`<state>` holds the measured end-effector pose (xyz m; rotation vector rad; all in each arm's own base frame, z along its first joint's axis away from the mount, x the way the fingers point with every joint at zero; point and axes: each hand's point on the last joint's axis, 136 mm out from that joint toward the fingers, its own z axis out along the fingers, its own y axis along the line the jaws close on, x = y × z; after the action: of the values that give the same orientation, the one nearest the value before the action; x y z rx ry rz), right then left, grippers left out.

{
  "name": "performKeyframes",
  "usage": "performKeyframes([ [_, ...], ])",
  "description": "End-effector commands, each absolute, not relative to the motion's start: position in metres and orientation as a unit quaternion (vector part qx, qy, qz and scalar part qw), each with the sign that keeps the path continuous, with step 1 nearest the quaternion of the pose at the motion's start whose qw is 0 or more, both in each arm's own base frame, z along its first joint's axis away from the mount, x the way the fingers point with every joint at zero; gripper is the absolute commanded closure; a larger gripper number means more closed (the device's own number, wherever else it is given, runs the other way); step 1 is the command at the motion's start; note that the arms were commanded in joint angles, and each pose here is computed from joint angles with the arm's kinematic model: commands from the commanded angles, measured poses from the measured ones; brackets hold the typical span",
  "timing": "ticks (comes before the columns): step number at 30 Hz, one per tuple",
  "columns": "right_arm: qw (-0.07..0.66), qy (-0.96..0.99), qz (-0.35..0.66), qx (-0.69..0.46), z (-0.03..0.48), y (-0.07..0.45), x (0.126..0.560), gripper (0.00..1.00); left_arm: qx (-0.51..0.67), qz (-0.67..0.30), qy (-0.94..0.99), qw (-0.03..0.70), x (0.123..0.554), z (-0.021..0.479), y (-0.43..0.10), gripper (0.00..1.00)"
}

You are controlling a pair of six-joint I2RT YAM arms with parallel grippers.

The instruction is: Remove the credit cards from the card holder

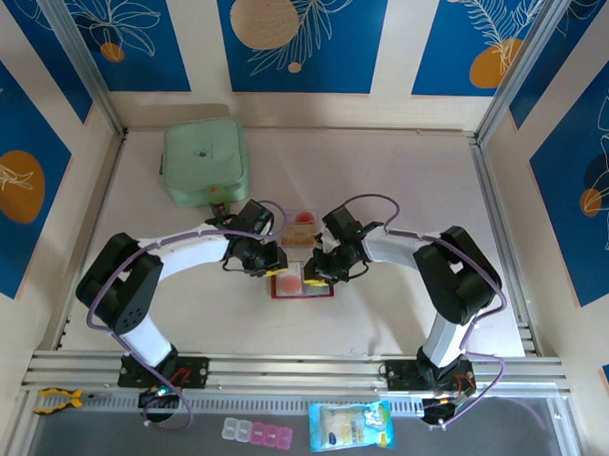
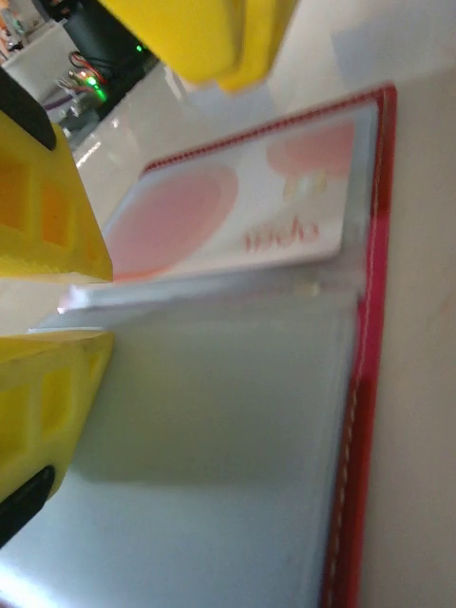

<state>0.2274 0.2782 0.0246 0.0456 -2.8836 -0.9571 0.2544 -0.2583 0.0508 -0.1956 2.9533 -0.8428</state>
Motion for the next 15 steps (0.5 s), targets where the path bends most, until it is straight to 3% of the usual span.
performKeyframes([
  [1, 0.065, -0.958, -0.281, 0.005, 0.007, 0.262, 0.225, 0.80, -0.063, -0.264, 0.962, 0.027, 0.252, 0.048, -0.251, 0.74],
  [15, 0.043, -0.957, -0.287, 0.017, 0.029, 0.264, 0.228, 0.80, -0.062, -0.261, 0.963, 0.011, 0.243, 0.035, -0.248, 0.84],
])
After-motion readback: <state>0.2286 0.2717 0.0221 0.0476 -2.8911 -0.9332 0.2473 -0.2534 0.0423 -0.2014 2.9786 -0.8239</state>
